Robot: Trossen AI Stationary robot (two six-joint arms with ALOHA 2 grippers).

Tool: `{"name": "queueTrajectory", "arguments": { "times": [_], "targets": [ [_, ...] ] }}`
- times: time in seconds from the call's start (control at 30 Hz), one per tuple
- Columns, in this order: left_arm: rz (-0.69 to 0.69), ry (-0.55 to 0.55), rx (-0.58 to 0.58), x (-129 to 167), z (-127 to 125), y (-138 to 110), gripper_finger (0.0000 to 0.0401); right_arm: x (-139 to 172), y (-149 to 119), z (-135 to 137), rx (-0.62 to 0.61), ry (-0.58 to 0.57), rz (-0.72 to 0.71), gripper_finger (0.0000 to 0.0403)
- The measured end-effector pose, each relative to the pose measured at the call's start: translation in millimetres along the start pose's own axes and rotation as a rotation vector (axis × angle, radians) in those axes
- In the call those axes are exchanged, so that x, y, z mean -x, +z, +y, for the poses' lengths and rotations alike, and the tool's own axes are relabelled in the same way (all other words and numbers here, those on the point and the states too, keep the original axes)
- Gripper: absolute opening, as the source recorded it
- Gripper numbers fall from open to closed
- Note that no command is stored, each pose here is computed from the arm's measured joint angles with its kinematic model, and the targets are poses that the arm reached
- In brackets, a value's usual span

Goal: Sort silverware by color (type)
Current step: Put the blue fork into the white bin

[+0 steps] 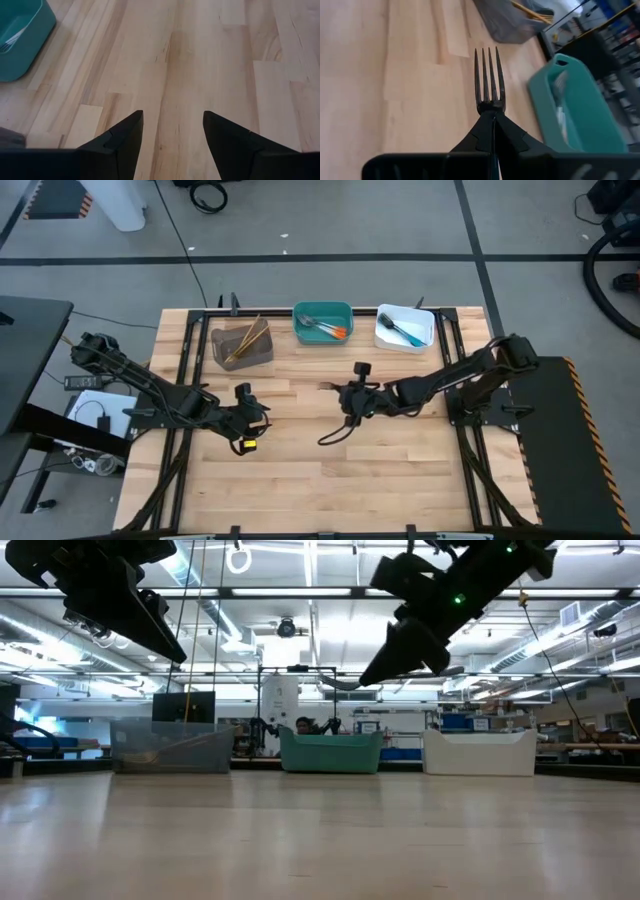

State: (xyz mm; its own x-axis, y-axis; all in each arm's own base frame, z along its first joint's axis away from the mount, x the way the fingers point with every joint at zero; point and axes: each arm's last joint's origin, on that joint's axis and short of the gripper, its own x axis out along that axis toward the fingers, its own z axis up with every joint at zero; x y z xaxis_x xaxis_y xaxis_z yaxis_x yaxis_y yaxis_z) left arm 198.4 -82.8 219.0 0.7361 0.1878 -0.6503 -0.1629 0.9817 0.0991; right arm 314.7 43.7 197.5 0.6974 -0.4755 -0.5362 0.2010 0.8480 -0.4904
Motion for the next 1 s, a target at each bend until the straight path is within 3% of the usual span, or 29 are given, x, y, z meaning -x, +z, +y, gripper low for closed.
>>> {"name": "queueTrajectory", "arguments": {
  "times": [0.43,0.73,1.0],
  "targets": [
    [-0.008,0.017,-0.001,0,0,0,0.0217,-2,-30,-21,0.132,-0.119,0.05,0.0011],
    [-0.008,0.018,0.001,0,1,0,0.0217,-9,-59,-46,0.234,-0.259,0.12,0.0011],
    [-0.009,0.019,0.002,0,1,0,0.0217,-12,-69,-52,0.344,-0.384,0.138,0.0011]
  ]
}}
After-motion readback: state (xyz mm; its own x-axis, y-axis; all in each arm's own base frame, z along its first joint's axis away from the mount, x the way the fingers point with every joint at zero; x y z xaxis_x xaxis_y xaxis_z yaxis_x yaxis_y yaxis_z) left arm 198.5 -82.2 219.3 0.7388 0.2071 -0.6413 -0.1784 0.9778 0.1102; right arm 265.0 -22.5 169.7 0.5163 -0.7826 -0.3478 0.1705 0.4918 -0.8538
